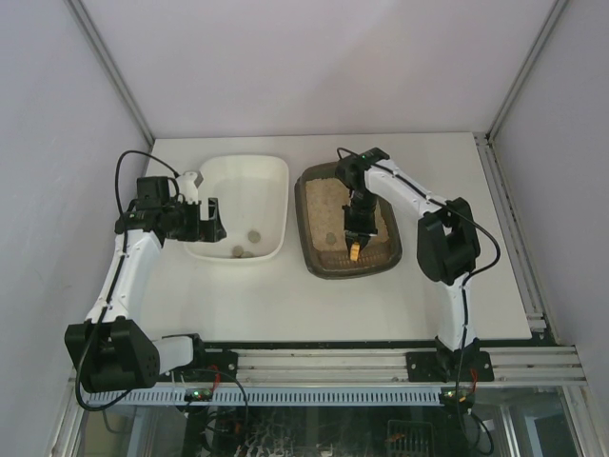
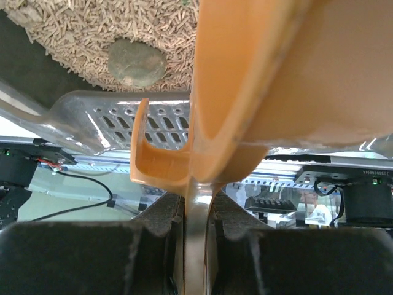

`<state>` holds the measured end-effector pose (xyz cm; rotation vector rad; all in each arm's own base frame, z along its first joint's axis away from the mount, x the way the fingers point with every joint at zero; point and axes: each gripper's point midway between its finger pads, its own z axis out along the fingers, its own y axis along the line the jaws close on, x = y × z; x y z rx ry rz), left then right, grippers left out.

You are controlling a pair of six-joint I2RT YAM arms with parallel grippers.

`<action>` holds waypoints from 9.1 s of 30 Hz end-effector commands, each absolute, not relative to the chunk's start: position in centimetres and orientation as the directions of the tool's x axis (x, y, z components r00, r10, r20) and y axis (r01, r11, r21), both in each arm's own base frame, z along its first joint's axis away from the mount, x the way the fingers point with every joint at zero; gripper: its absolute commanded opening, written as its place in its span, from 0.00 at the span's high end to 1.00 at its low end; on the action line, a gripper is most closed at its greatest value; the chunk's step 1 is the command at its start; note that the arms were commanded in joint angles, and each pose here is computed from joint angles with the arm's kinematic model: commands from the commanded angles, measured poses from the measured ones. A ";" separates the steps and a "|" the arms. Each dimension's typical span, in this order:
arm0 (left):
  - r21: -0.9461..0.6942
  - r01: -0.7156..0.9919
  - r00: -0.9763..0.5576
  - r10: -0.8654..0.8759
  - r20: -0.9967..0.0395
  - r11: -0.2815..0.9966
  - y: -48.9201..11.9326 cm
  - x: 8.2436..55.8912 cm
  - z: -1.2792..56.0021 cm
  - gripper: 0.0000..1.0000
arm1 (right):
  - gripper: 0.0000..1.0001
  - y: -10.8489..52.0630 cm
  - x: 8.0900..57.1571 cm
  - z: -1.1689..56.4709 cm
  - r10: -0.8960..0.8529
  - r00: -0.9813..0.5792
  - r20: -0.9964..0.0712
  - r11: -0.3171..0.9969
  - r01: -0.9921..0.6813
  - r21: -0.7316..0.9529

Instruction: Clean the litter box

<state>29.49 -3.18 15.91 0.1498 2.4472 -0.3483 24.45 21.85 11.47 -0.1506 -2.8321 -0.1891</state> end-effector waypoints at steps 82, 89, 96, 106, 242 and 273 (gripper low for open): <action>-0.223 0.248 -0.797 0.068 -0.600 0.943 -3.7 29.4 15.6 0.00 | 1.00 25.2 30.2 15.9 0.349 -0.867 -0.354 0.318 -0.246 0.916; -0.213 0.243 -0.802 0.072 -0.592 0.946 -3.5 29.4 15.5 0.00 | 1.00 27.5 29.4 17.3 0.303 -0.898 -0.318 0.148 -0.286 0.947; -0.201 0.237 -0.804 0.076 -0.589 0.950 -3.3 29.5 15.4 0.00 | 1.00 28.9 29.4 17.6 0.289 -0.913 -0.287 0.055 -0.283 0.957; -0.197 0.229 -0.813 0.076 -0.578 0.953 -3.1 29.5 14.9 0.00 | 1.00 28.4 30.3 17.0 0.365 -0.905 -0.218 -0.008 -0.237 0.971; -0.045 -0.075 -0.713 -0.086 -0.695 0.996 -28.8 45.1 13.5 0.22 | 1.00 11.8 27.4 24.9 0.413 -0.639 -0.649 0.844 0.000 0.536; 0.185 0.273 -0.595 0.317 -0.739 0.944 -32.9 47.6 15.0 0.80 | 1.00 9.6 28.8 22.7 0.513 -0.593 -0.621 0.789 0.041 0.613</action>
